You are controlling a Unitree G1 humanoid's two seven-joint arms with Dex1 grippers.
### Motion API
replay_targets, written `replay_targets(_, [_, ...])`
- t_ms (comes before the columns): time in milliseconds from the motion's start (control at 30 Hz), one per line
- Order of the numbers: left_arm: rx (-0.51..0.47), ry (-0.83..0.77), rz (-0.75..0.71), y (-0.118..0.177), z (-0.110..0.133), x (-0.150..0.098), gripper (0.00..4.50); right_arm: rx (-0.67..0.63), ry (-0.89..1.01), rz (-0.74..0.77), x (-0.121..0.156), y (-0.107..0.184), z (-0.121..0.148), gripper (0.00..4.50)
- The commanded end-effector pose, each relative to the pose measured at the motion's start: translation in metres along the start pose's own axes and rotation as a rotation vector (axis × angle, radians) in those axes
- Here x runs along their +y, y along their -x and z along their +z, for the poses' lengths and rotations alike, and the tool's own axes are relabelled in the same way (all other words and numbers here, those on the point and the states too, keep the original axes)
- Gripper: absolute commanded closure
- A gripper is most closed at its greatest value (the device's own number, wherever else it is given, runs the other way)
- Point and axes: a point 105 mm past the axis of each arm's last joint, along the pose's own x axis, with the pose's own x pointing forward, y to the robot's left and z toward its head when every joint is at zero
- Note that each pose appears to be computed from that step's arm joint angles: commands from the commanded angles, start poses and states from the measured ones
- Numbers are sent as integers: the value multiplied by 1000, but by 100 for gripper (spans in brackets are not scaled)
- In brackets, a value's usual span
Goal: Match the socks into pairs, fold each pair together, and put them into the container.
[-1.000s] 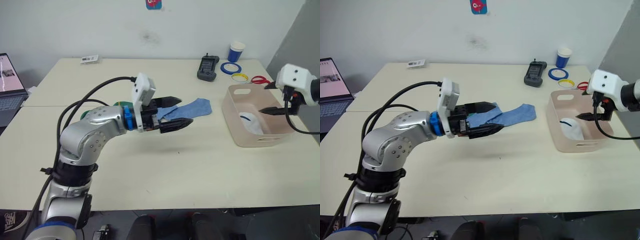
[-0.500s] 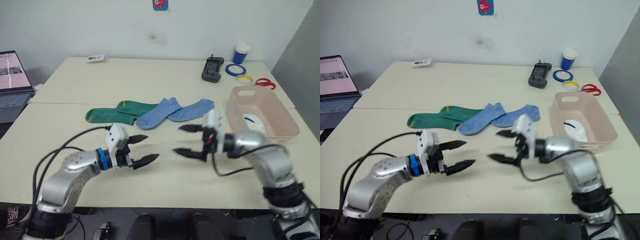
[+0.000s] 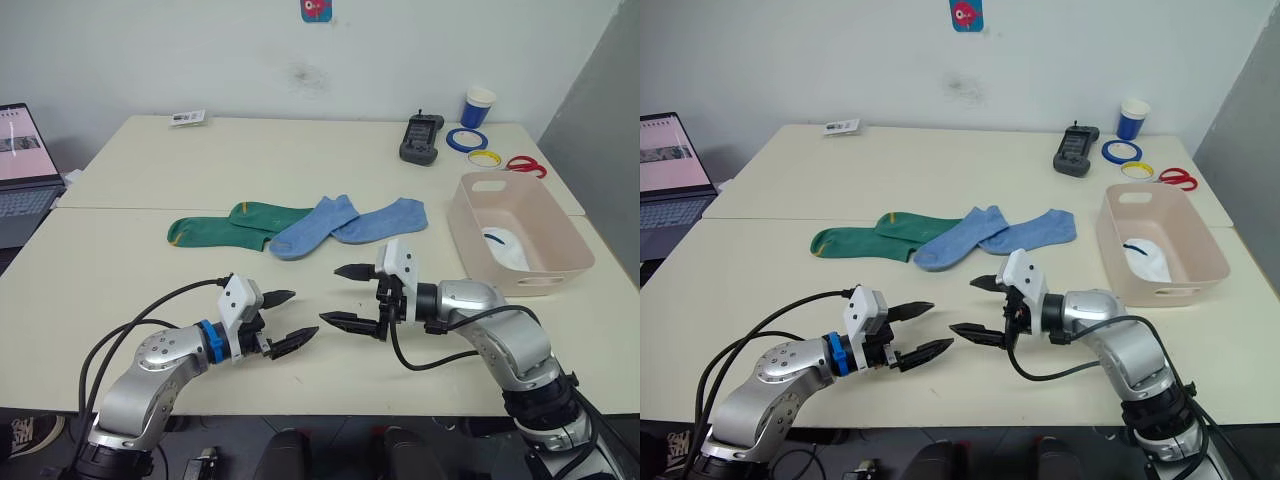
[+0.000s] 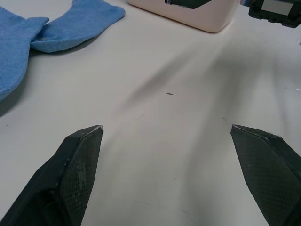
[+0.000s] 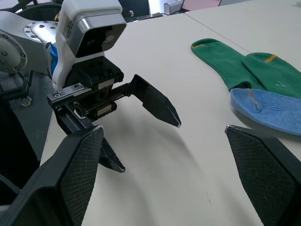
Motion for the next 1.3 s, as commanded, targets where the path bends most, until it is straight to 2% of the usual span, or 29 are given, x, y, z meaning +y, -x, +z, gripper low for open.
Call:
replay_targets(33, [-24,-37,-11,1,12,-1,0,-46,37,8,1,1,16,6])
replay_targets(667, [-13,-26,12,6,9,2,0,-30,44,1,-2,2,15,6])
replay_targets(767, [-36,-11,146,24,9,19,0,-18,89,-86,-13,2,15,6])
replay_targets(800, [-62,4,240,39,11,28,0,-19,103,-171,-23,7,16,6])
replay_targets(967, [-105,52,577,103,9,53,0,29,163,-425,-41,50,1,6])
replay_targets(1033, [-105,43,706,131,5,61,0,80,181,-546,-45,75,-14,6])
replay_targets(1100, [-102,49,777,150,1,63,0,105,199,-645,-46,95,-22,6])
replay_targets(1200, [-84,72,856,174,-13,59,0,125,164,-760,-33,122,-40,6])
replay_targets(1300, [-86,100,904,185,-23,57,0,147,178,-802,-21,130,-50,6])
